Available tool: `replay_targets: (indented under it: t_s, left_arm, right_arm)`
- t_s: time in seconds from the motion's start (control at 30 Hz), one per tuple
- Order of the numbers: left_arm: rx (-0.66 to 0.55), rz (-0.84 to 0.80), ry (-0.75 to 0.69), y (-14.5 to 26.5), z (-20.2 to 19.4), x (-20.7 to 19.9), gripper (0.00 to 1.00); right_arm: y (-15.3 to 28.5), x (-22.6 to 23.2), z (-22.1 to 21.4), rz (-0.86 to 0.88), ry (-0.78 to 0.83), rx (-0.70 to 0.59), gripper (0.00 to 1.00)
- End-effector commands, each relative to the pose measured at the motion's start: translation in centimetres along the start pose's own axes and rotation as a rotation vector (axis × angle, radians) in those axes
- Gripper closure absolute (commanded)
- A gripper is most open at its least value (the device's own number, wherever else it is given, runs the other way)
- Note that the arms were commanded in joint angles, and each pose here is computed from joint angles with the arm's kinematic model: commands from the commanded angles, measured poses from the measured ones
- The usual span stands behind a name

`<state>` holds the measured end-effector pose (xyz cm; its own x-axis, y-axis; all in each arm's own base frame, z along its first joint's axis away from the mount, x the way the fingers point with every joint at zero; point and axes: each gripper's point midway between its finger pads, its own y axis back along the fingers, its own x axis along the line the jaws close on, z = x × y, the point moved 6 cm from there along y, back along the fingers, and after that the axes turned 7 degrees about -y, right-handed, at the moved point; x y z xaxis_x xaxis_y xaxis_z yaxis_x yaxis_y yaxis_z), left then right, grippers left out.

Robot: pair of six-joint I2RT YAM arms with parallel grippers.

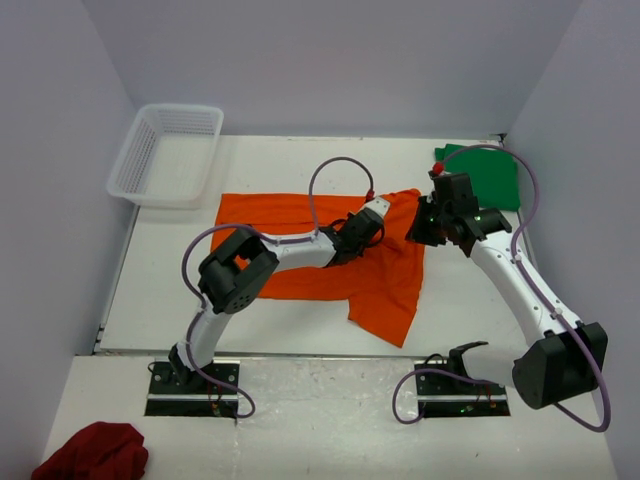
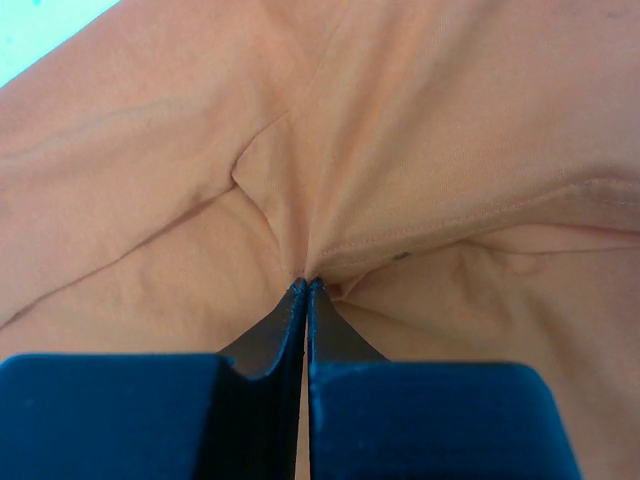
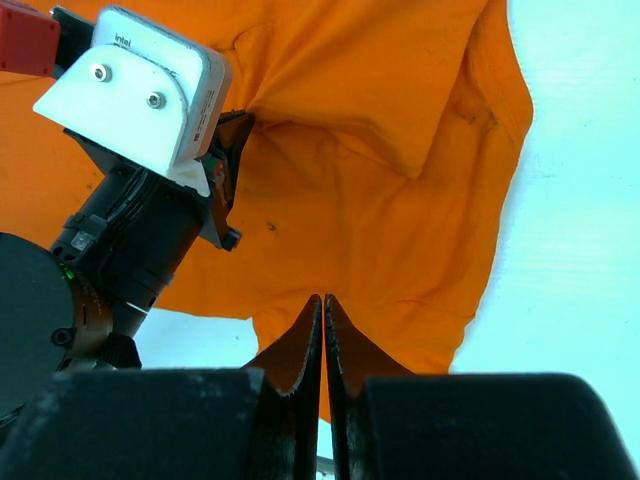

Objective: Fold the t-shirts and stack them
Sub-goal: Fold the flattened tshirt in 1/3 of the way

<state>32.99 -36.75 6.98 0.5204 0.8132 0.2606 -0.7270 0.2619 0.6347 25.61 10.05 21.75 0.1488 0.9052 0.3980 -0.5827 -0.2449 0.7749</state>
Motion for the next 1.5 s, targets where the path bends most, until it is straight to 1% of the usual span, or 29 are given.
replay_targets:
  t_s: [0.0,0.2,0.23,0.3,0.33,0.4,0.43,0.47,0.53,0.57,0.63,0.73,0.77,0.8,0.87,0.9,0.93,0.97,1.0,1.1,1.13,1.2,1.23,1.3,1.33,1.37,1.47]
  left_arm:
    - [-0.055,0.027,0.049,1.5,1.5,0.7,1.00]
    - [-0.036,0.005,0.065,2.1,0.0,0.7,1.00]
    - [-0.036,0.004,0.067,2.2,0.0,0.7,1.00]
    - [-0.035,-0.001,0.069,2.4,-0.1,0.7,0.91]
    - [-0.040,-0.004,0.071,2.6,0.0,0.7,0.77]
    - [-0.051,-0.007,0.070,2.9,0.4,0.7,0.67]
    - [-0.064,-0.003,0.071,3.3,0.9,0.9,0.55]
    - [-0.078,-0.004,0.071,3.8,1.4,1.0,0.48]
    - [-0.090,0.000,0.064,4.2,1.9,1.2,0.38]
    - [-0.098,0.007,0.067,4.5,2.4,1.4,0.36]
    - [-0.107,0.019,0.058,5.1,3.2,1.9,0.32]
    - [-0.119,0.061,0.045,5.8,4.4,2.7,0.31]
    - [-0.130,0.073,0.046,6.0,5.1,2.9,0.32]
    - [-0.131,0.083,0.039,6.2,5.3,3.1,0.34]
    - [-0.133,0.125,0.037,6.3,5.7,3.8,0.45]
    - [-0.122,0.145,0.040,6.2,5.6,4.4,0.59]
    - [-0.121,0.147,0.052,6.0,5.8,4.8,0.68]
    - [-0.113,0.146,0.068,5.8,5.8,5.1,0.80]
    - [-0.096,0.156,0.108,5.2,5.6,6.4,1.00]
    - [-0.098,0.081,0.162,4.0,5.6,7.4,1.00]
    - [-0.098,0.028,0.177,3.4,5.7,7.9,1.00]
    - [-0.129,-0.017,0.174,2.7,6.2,8.2,1.00]
    - [-0.150,-0.093,0.165,2.6,6.6,7.5,1.00]
    - [-0.196,-0.162,0.152,2.3,7.3,6.9,1.00]
    - [-0.225,-0.240,0.141,2.4,7.8,6.1,1.00]
    - [-0.251,-0.261,0.137,2.3,8.4,5.8,1.00]
    - [-0.251,-0.293,0.141,1.8,8.8,5.2,1.00]
  right_arm:
    - [0.1,0.4,0.3,0.031,-0.010,-0.019,0.97]
    - [-1.4,0.1,0.1,-0.003,-0.027,0.022,0.96]
    - [-2.3,-0.1,0.0,-0.026,-0.036,0.050,0.96]
    - [-3.2,-0.1,0.1,-0.041,-0.052,0.065,0.96]
    - [-3.8,0.0,0.2,-0.050,-0.059,0.074,0.96]
    - [-5.6,0.1,0.3,-0.069,-0.078,0.110,0.96]
    - [-6.1,0.1,0.4,-0.083,-0.085,0.120,0.95]
    - [-7.3,0.2,0.7,-0.100,-0.093,0.140,0.95]
    - [-8.3,0.3,1.0,-0.126,-0.101,0.159,0.96]
    - [-8.6,0.8,2.0,-0.127,-0.104,0.144,0.96]
    - [-10.3,0.5,2.1,-0.173,-0.106,0.186,0.98]
    - [-12.1,1.1,3.3,-0.190,-0.101,0.215,1.00]
    - [-12.2,1.9,4.5,-0.177,-0.095,0.198,1.00]
    - [-13.5,1.6,4.4,-0.201,-0.091,0.228,1.00]
    - [-14.0,2.5,5.7,-0.196,-0.079,0.234,1.00]
    - [-15.3,2.2,5.4,-0.213,-0.068,0.270,1.00]
    - [-15.5,2.8,6.4,-0.197,-0.063,0.250,1.00]
    - [-15.9,2.7,6.6,-0.208,-0.054,0.248,1.00]
    - [-16.6,2.4,6.6,-0.224,-0.052,0.258,1.00]
    - [-16.9,2.6,7.3,-0.221,-0.035,0.227,1.00]
    - [-17.1,2.6,7.4,-0.226,-0.033,0.224,1.00]
    - [-17.1,2.4,7.5,-0.237,-0.029,0.213,1.00]
    - [-17.1,2.2,7.6,-0.245,-0.023,0.195,1.00]
    - [-16.4,2.8,8.5,-0.201,-0.013,0.133,1.00]
    - [-16.2,2.9,8.5,-0.192,-0.008,0.119,1.00]
    - [-15.9,2.6,8.3,-0.195,-0.009,0.116,1.00]
    - [-15.8,2.0,8.4,-0.236,-0.022,0.161,1.00]
